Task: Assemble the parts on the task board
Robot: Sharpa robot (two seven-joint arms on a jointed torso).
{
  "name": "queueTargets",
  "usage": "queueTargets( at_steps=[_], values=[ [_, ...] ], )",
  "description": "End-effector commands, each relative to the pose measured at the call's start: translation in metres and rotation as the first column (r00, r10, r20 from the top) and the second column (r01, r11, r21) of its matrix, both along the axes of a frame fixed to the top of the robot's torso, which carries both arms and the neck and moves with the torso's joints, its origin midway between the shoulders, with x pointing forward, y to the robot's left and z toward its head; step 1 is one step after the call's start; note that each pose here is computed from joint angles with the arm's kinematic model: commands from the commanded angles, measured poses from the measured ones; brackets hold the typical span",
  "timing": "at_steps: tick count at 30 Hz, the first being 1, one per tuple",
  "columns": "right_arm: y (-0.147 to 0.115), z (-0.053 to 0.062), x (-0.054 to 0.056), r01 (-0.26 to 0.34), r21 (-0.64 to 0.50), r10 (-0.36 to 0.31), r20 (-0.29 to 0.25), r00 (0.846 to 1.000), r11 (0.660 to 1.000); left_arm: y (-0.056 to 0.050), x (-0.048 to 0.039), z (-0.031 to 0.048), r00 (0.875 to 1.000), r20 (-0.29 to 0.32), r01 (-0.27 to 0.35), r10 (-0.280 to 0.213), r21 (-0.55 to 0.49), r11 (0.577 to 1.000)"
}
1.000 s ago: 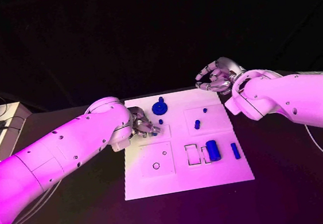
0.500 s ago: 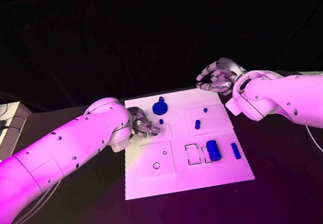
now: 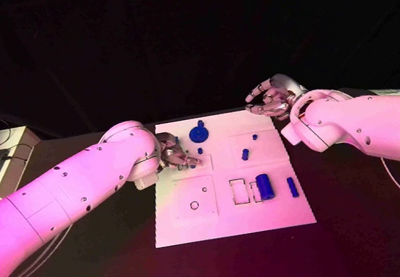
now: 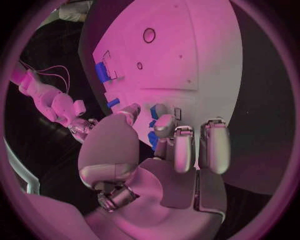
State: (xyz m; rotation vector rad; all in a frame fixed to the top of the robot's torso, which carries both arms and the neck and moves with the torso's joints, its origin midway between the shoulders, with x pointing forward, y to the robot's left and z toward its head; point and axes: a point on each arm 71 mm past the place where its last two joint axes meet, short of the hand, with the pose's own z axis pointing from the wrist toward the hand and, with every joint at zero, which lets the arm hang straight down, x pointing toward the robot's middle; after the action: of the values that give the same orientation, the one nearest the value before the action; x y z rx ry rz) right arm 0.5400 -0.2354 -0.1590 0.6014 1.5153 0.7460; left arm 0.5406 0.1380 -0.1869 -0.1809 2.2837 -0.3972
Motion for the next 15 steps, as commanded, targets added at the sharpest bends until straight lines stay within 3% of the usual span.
queueTargets(
  at_steps=[1, 8, 15],
  values=[
    [0.000, -0.001, 0.000, -0.011, 0.001, 0.011, 0.000, 1.000, 1.000, 0.001, -0.0011, 0.0034, 1.000, -0.005, 0.008, -0.008, 0.016, 1.000],
    [-0.002, -0.003, -0.001, -0.014, -0.010, 0.014, 0.006, 1.000, 1.000, 0.001, -0.0012, 0.0206, 1.000, 0.014, 0.006, -0.006, -0.023, 1.000],
    [-0.007, -0.005, -0.001, 0.000, -0.009, 0.000, 0.008, 1.000, 1.000, 0.019, 0.0015, 0.0408, 0.999, 0.018, -0.037, 0.039, -0.080, 0.996]
  ],
)
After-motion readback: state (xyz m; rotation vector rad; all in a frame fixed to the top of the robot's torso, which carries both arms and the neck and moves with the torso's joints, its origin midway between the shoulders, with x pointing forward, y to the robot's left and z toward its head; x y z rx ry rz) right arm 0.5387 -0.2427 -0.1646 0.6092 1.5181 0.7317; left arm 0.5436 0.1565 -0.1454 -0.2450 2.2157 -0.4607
